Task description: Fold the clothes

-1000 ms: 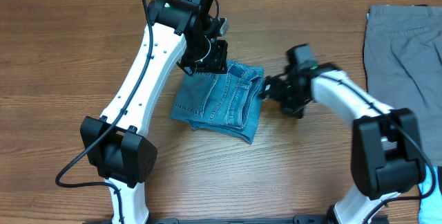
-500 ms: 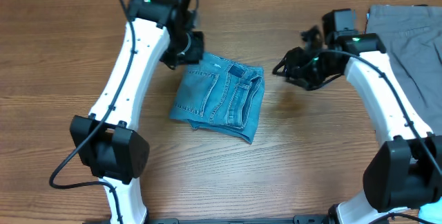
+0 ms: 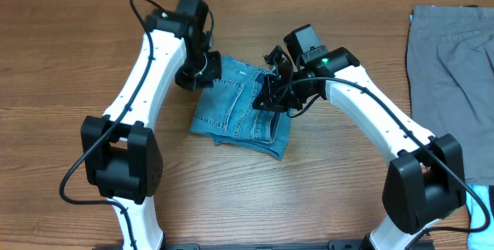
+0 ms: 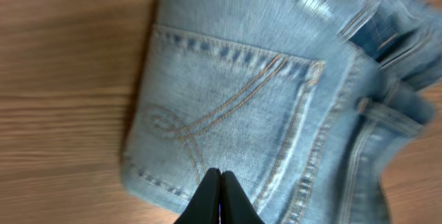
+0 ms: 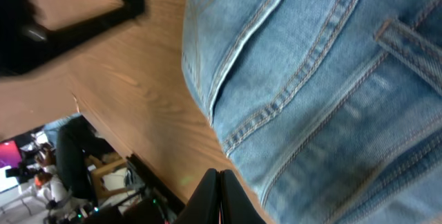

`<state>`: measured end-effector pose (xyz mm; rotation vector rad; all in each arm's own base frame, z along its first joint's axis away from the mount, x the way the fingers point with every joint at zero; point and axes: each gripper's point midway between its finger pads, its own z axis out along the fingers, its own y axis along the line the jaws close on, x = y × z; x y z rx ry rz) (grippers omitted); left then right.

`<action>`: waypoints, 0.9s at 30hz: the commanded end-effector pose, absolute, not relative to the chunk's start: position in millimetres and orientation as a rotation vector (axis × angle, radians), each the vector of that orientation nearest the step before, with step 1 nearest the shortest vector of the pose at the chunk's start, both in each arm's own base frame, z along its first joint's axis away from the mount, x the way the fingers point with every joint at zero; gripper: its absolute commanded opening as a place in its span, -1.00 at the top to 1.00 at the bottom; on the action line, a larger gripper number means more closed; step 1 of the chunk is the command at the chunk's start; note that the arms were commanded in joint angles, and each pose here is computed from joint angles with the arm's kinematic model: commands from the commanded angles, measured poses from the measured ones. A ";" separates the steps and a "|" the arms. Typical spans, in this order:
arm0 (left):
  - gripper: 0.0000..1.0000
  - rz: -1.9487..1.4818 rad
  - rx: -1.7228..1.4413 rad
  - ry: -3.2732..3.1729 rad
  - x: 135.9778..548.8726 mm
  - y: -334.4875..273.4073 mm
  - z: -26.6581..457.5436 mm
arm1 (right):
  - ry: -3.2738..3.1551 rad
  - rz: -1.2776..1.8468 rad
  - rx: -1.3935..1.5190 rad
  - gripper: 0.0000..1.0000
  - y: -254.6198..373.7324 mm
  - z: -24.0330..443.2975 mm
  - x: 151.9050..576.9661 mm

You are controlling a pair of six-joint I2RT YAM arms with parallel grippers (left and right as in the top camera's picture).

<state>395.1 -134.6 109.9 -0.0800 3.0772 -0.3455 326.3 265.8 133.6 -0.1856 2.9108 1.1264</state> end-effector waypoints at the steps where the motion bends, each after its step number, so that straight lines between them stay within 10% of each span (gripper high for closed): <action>1: 0.92 -0.429 -0.054 3.134 378.7 -144.4 81.8 | 2.994 1.201 -0.121 0.92 267.5 98.7 314.3; 14: 0.92 -0.368 -0.066 3.194 351.2 -130.8 18.3 | 3.354 1.004 0.197 0.92 225.1 -13.6 261.5; 27: 0.92 -0.280 0.077 3.151 367.6 -124.1 55.2 | 3.165 0.539 0.401 0.92 137.0 49.4 314.3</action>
